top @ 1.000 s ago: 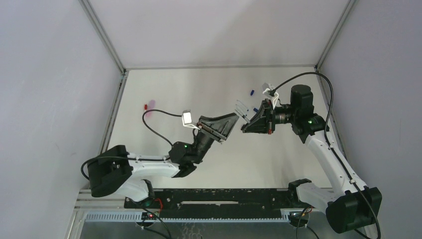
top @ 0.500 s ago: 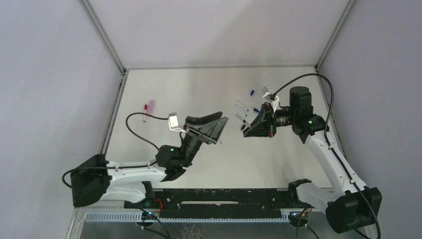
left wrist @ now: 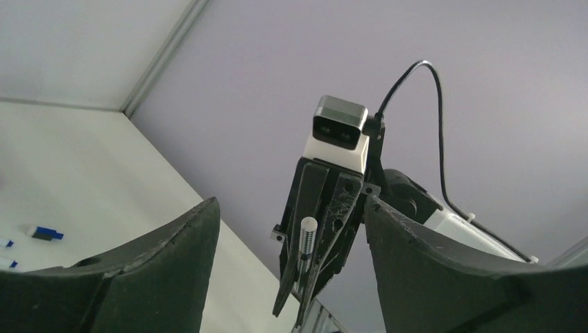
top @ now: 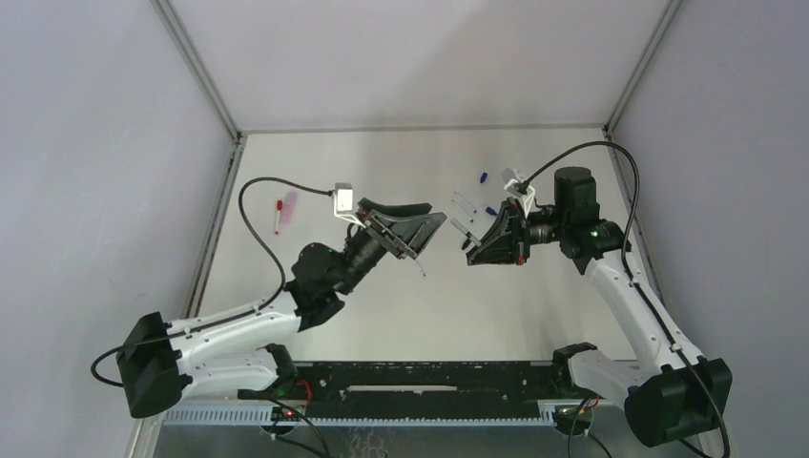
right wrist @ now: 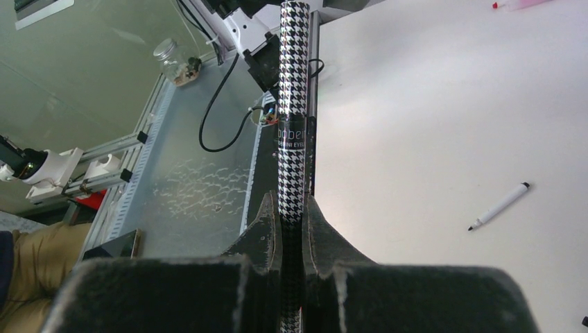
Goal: Insert the pens into the pen caps
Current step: Press the pen cap onto the pen.
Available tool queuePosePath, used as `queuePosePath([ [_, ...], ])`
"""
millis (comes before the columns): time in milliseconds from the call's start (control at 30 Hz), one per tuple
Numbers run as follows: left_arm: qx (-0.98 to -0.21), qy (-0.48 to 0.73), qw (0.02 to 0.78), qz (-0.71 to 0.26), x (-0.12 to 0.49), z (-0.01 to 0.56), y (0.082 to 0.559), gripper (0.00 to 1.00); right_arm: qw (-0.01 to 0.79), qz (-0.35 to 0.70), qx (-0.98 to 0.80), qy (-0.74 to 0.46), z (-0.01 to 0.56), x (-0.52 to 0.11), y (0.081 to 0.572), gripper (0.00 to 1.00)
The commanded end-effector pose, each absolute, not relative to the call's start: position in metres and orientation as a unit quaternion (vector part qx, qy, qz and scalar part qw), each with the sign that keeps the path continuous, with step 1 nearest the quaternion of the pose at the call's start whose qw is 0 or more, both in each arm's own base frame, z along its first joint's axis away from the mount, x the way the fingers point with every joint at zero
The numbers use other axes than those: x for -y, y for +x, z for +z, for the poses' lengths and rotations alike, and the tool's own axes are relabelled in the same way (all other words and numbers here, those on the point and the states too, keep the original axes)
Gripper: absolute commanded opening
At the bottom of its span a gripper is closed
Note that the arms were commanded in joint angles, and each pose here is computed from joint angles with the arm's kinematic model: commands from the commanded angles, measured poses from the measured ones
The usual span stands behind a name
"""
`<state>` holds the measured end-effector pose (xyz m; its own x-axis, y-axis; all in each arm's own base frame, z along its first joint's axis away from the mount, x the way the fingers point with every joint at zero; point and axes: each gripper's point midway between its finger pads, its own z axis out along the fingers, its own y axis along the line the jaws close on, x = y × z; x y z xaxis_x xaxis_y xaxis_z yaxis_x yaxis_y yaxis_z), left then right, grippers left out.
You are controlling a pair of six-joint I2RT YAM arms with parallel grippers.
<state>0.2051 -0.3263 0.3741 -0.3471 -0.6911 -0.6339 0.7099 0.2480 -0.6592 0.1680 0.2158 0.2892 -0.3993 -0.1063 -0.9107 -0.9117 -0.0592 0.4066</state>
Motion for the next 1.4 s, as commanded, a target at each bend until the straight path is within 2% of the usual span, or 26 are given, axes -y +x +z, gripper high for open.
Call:
queuePosePath([
  [0, -0.565, 0.041, 0.533, -0.629, 0.335, 0.380, 0.196, 0.77, 0.356, 0.587, -0.571, -0.450, 0.302, -0.217, 0.166, 0.00],
  [433, -0.571, 0.063, 0.493, -0.654, 0.362, 0.385, 0.194, 0.55, 0.349, 0.589, -0.573, -0.450, 0.299, -0.220, 0.166, 0.00],
  [1067, -0.566, 0.052, 0.482, -0.667, 0.368, 0.386, 0.196, 0.39, 0.348, 0.589, -0.573, -0.451, 0.298, -0.220, 0.166, 0.00],
  [1267, -0.565, 0.051, 0.483, -0.667, 0.367, 0.386, 0.196, 0.37, 0.348, 0.588, -0.574, -0.451, 0.298, -0.220, 0.166, 0.00],
  [1367, -0.566, 0.051, 0.483, -0.666, 0.367, 0.385, 0.196, 0.28, 0.348, 0.588, -0.574, -0.451, 0.297, -0.221, 0.166, 0.00],
])
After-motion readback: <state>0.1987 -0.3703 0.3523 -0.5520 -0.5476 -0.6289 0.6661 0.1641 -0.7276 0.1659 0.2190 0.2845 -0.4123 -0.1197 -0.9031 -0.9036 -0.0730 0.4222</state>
